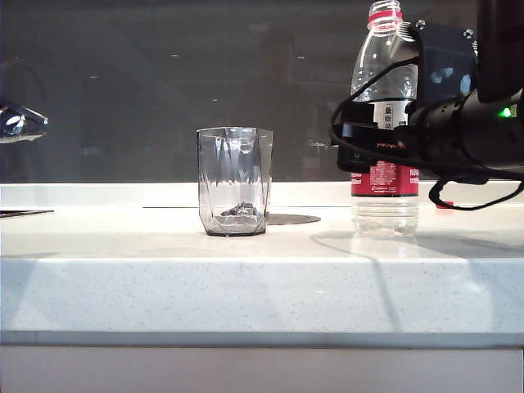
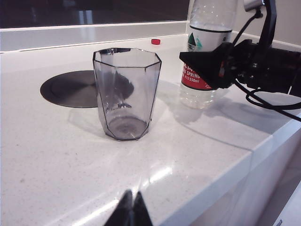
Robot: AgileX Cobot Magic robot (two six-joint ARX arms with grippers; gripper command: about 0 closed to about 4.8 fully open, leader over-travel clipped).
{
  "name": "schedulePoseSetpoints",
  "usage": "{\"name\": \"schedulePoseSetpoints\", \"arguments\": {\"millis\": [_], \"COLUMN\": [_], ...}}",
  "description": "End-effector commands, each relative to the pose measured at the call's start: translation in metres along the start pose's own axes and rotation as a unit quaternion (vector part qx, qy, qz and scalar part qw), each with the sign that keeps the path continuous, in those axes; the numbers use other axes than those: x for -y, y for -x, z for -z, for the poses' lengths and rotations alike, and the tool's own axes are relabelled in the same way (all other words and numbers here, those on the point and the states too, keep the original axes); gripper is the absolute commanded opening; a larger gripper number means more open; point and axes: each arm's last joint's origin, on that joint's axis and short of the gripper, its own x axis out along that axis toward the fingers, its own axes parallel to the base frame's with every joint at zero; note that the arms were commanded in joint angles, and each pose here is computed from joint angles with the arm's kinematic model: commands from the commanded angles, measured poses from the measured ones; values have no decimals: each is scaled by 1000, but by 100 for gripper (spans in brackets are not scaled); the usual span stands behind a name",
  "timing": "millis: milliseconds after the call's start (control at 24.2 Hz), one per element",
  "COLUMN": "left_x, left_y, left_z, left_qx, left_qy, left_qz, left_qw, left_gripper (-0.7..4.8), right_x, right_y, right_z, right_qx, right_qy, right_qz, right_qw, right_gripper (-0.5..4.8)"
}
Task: Pick up the mineral water bottle on the table and pour water into the mug until it's half full.
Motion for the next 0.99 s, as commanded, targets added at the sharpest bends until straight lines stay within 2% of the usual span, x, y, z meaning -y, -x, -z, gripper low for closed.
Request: {"name": "schedulePoseSetpoints", "arguments": {"millis": [41,124,165,289,537,702,826,868,992], "left_x": [0,0,0,0,0,0,-1,-2,-4], "left_y": [0,0,0,0,0,0,0,0,1], "left_z": [-1,-1,-1,-1,-2,-2,-2,-2,-3], "left_qx": [4,4,4,4,5,5,5,6,14], "left_qy": [-1,-1,-1,-1,-1,-1,-1,0,0], "left_qz": [2,2,2,2,2,2,-4,-9,-18], "left_qw": [1000,1000,1000,1000,1000,1000,1000,1000,1000], "left_gripper": [-4,-4,-4,-4,-4,-4,-4,-4,-4], "right_x": [0,0,-1,-1,-1,-3,-1,-1,-2], "right_y": [0,0,0,0,0,2,6,8,7], "right_z": [-3,-3,-3,-3,-4,-9,-22,-29,-40], "right_qx": [11,10,11,11,14,22,16,6,-14], "right_qy": [-6,-6,-6,-6,0,51,123,173,240], "right_qz": [0,-3,-6,-6,-6,-10,-8,-2,-3], "right_qw": [1000,1000,1000,1000,1000,998,992,985,971], "right_gripper": [421,361,297,229,229,229,229,229,228]}}
